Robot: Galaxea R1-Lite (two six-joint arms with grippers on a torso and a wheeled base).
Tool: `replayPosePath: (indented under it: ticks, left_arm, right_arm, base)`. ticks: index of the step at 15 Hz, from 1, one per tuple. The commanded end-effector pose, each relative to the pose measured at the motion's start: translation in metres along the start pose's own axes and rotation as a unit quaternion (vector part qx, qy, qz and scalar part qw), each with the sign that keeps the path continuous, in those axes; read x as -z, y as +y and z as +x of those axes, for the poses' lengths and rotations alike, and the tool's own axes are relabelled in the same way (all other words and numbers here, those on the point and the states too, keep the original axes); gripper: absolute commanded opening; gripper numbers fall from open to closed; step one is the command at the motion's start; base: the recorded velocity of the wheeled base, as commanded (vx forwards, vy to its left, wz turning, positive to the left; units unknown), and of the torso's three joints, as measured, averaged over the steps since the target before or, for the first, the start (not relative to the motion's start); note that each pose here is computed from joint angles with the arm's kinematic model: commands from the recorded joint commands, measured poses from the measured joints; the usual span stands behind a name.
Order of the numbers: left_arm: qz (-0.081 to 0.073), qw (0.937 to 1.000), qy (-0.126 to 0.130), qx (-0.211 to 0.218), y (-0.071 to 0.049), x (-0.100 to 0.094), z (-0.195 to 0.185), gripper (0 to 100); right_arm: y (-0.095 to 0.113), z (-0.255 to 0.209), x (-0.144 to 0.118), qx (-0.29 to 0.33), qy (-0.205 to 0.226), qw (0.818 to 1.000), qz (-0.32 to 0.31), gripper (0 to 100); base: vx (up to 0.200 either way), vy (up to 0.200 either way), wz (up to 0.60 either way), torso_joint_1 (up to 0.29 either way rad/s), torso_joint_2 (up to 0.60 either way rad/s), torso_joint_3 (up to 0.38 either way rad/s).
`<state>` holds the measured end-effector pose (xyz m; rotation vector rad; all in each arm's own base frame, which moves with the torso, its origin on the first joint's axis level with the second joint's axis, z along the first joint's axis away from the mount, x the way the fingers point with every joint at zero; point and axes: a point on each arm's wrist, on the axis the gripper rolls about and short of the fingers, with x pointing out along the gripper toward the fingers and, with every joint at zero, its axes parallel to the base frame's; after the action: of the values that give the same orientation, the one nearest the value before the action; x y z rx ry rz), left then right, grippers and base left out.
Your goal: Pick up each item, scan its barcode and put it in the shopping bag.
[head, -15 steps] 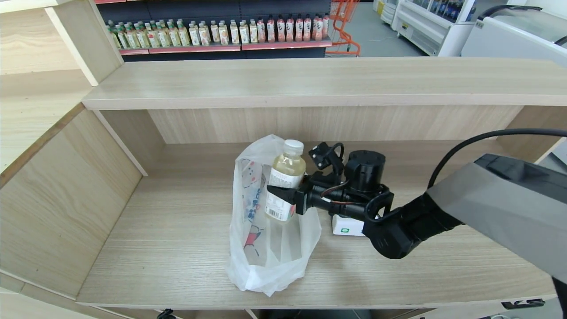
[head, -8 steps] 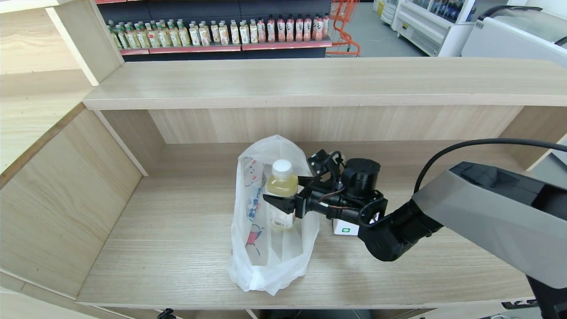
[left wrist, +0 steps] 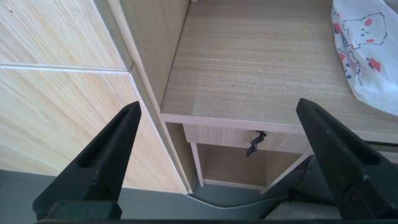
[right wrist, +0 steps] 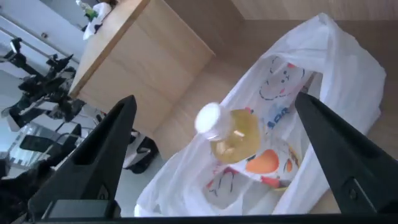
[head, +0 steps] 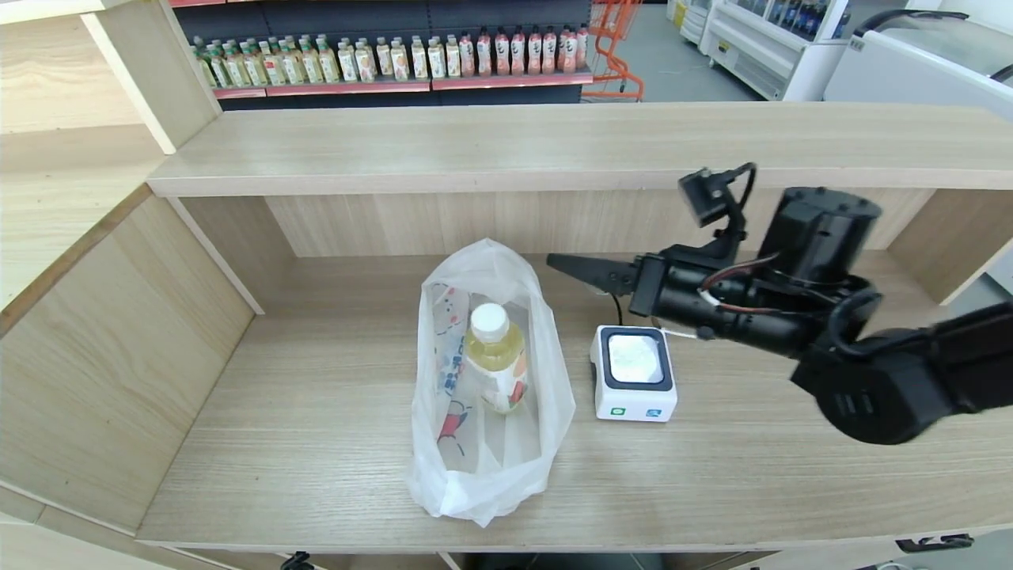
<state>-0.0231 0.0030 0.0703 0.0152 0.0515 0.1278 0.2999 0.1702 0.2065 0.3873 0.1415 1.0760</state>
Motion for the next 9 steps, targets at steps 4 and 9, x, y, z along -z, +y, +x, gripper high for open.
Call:
replayPosePath:
  ticks: [4,9]
  left_arm:
    - [0.000,1.0000,0.000,0.000,0.000,0.000,0.000,100]
    - [0.000,1.0000,0.001,0.000,0.000,0.000,0.000,100]
  right_arm:
    - [0.034,-0.124,-0.020,0.086,-0.032,0.994,-0.053,100]
    - [0.011,-0.163,-0.010,0.187,-0.015,0.978,-0.086,100]
  base:
    - [0.000,0.000,0.00,0.000,0.00,0.000]
    - [0.000,0.000,0.00,0.000,0.00,0.000]
